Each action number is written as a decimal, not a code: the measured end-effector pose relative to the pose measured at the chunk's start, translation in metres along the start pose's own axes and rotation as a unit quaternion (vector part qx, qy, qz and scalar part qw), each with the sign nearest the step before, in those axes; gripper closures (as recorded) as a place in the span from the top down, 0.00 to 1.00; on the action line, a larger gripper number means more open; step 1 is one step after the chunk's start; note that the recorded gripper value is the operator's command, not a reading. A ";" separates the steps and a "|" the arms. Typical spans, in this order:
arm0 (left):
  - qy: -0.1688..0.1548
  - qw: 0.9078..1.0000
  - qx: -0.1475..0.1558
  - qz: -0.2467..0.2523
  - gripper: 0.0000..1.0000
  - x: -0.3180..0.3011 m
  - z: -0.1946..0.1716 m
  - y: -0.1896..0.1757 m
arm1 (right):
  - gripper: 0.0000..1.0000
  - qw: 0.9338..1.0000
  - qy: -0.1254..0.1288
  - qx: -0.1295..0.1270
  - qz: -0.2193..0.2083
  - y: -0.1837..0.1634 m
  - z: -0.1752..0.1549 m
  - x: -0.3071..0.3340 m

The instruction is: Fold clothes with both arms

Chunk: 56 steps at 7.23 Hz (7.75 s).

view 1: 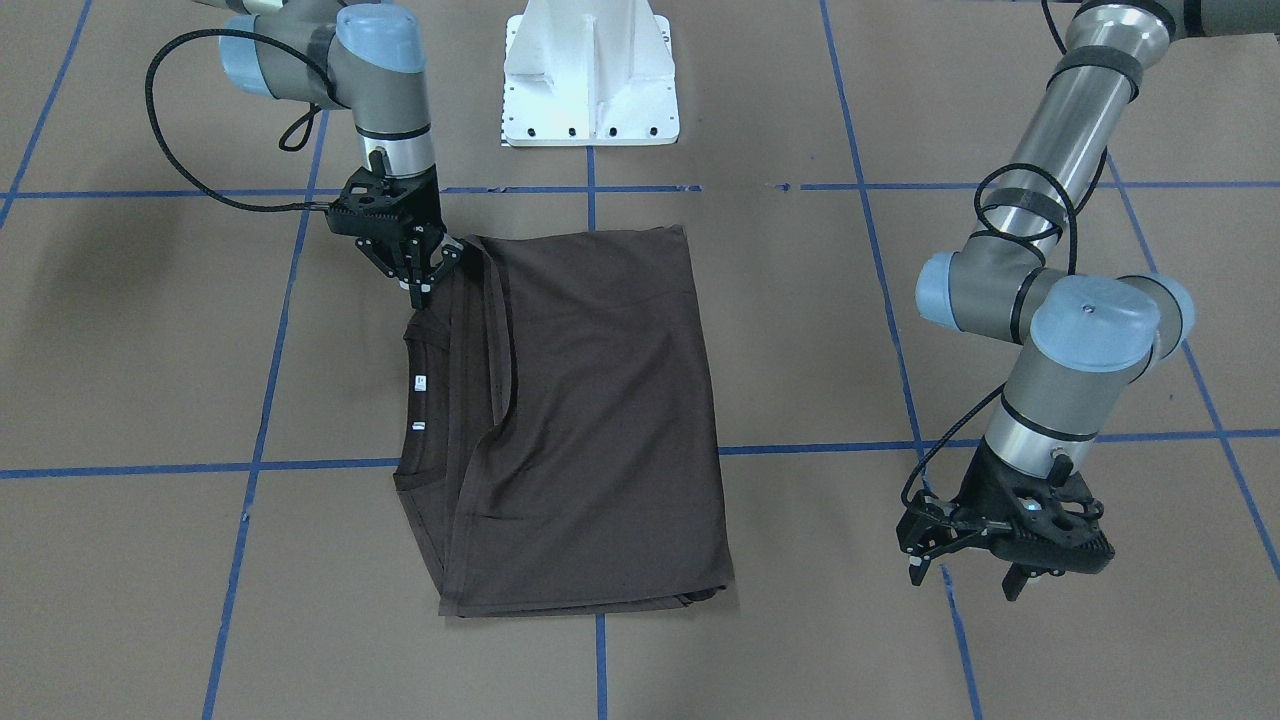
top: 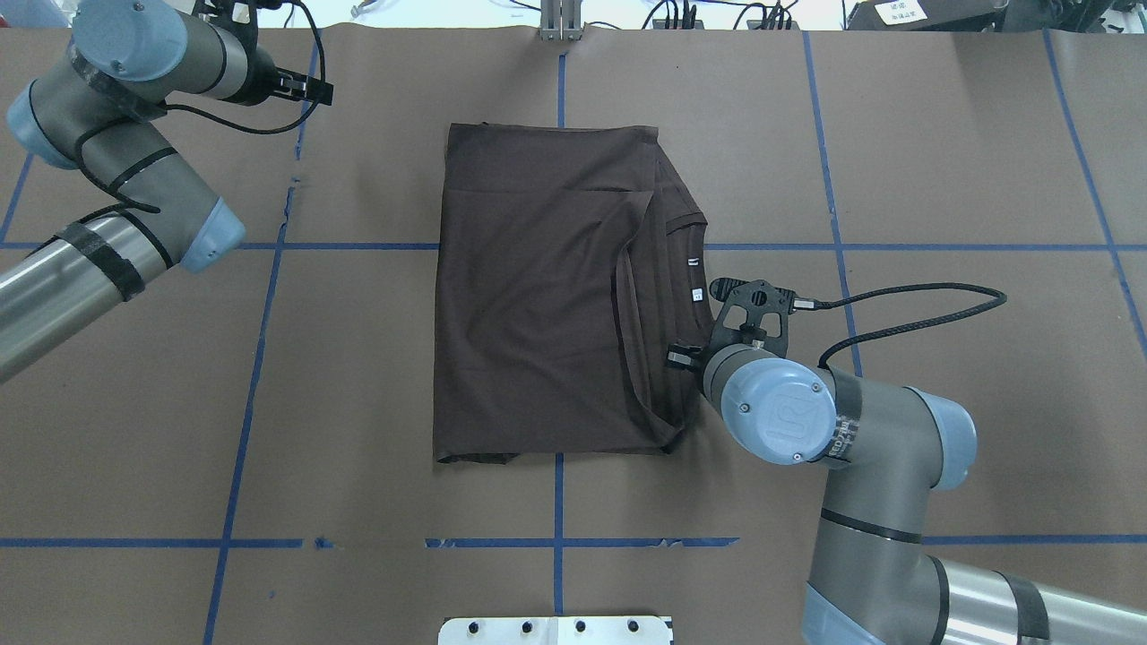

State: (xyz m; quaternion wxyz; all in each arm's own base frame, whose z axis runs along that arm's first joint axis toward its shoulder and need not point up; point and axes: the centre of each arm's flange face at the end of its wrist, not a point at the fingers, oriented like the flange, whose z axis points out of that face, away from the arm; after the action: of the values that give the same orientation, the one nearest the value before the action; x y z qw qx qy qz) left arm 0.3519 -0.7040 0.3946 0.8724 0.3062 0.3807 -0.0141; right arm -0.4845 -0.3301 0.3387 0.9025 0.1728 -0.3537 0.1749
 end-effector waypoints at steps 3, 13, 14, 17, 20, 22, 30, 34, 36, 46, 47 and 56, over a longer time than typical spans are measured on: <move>0.008 1.000 -0.003 -0.001 1.00 0.005 -0.004 0.005 | 1.00 1.000 -0.009 0.001 -0.022 0.016 -0.014 0.007; 0.069 0.996 -0.045 -0.030 1.00 -0.002 -0.042 0.053 | 0.28 0.967 -0.110 -0.029 -0.227 0.081 -0.042 -0.021; 0.068 0.996 -0.045 -0.030 1.00 -0.003 -0.042 0.054 | 0.30 0.965 -0.110 -0.026 -0.237 0.078 -0.042 -0.021; 0.066 0.996 -0.046 -0.031 1.00 -0.006 -0.041 0.057 | 0.30 0.955 -0.110 -0.024 -0.273 0.063 -0.041 -0.020; 0.065 0.996 -0.047 -0.032 1.00 -0.007 -0.040 0.057 | 0.16 0.951 -0.109 -0.049 -0.284 0.071 -0.031 -0.022; 0.064 0.996 -0.047 -0.032 1.00 -0.007 -0.040 0.058 | 0.00 0.951 -0.110 -0.055 -0.284 0.072 -0.029 -0.024; 0.063 0.996 -0.047 -0.033 1.00 -0.008 -0.039 0.059 | 0.00 0.979 -0.078 -0.059 -0.181 0.057 -0.025 0.019; 0.064 0.996 -0.049 -0.031 1.00 -0.004 -0.037 0.061 | 1.00 0.991 -0.064 -0.064 -0.100 0.070 -0.025 0.034; 0.066 0.996 -0.049 -0.034 1.00 -0.003 -0.038 0.060 | 1.00 0.993 -0.070 -0.053 -0.077 0.074 -0.032 0.029; 0.168 0.899 -0.113 -0.389 0.57 0.266 -0.168 0.319 | 1.00 0.984 -0.169 -0.052 0.038 -0.039 -0.068 0.056; 0.160 0.896 -0.121 -0.396 0.58 0.279 -0.169 0.335 | 1.00 0.984 -0.168 -0.052 0.039 -0.039 -0.067 0.057; 0.146 0.887 -0.142 -0.414 0.56 0.319 -0.171 0.383 | 1.00 0.983 -0.170 -0.051 0.039 -0.039 -0.068 0.056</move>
State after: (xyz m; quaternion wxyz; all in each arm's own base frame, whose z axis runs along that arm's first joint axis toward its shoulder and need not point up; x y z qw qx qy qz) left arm 0.5648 -0.2329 0.2910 0.7561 -0.0075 0.5936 -0.2754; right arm -0.3896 -0.3242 0.3232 0.8294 0.1395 -0.5168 0.1597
